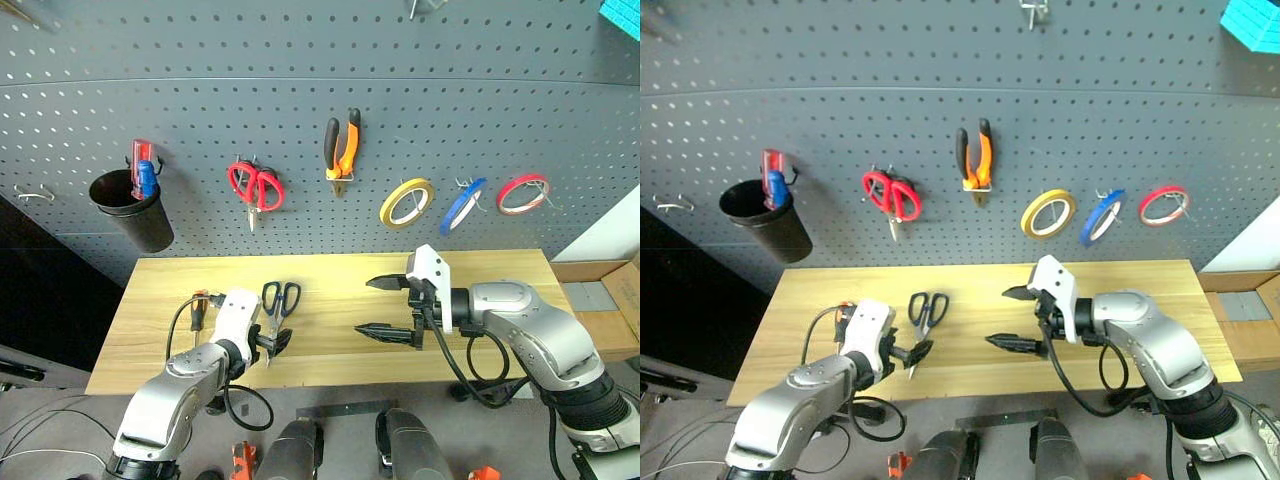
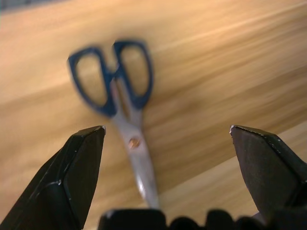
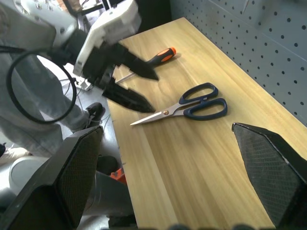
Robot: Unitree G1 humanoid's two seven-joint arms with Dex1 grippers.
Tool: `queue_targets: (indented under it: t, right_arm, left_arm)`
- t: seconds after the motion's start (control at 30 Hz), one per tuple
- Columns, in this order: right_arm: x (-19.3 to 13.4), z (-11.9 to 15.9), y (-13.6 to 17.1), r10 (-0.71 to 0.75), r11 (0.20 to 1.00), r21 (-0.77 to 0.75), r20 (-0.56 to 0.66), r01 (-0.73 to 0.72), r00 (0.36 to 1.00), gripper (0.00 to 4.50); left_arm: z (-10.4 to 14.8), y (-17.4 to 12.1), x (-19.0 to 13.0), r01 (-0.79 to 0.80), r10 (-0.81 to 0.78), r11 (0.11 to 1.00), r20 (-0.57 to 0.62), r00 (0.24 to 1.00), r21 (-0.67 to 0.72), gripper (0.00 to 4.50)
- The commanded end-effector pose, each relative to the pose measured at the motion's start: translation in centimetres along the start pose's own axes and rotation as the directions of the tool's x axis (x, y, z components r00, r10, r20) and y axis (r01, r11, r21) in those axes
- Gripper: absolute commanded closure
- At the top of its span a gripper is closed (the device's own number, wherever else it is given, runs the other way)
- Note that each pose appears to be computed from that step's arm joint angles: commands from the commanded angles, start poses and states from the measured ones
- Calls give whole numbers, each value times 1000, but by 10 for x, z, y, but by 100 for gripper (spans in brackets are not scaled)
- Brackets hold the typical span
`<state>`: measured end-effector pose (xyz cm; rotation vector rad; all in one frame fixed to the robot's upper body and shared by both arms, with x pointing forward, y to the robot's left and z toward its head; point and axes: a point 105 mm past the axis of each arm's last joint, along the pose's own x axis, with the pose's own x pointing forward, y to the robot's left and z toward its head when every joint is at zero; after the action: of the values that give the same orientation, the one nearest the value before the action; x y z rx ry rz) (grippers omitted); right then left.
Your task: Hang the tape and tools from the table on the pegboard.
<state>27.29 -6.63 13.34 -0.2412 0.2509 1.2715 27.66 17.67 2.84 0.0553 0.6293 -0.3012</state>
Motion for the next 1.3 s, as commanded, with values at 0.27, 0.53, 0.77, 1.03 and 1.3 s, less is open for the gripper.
queue_targets:
  t: [0.27, 0.53, 0.77, 1.03, 1.3]
  right_arm:
    - [-3, 12, 4, 9, 999, -34, 32, -8, 999, 2]
    - [-4, 10, 4, -1, 1000, -27, 23, 1, 1000, 2]
    - [-7, 9, 4, -16, 1000, -15, 18, 16, 1000, 2]
    - [-8, 8, 6, -24, 1000, -4, 11, 24, 1000, 2]
    - [-7, 6, 4, -30, 1000, 7, 2, 30, 1000, 0]
  left_arm:
    - [-10, 7, 18, -79, 67, 993, -137, 988, -83, 0]
    - [-8, 8, 28, -96, 83, 993, -170, 982, -71, 0]
    - [-5, 9, 45, -116, 99, 990, -177, 979, -85, 0]
    - [-5, 11, 54, -153, 141, 986, -169, 976, -63, 0]
    - [-15, 21, 49, -190, 174, 979, -194, 965, -67, 229]
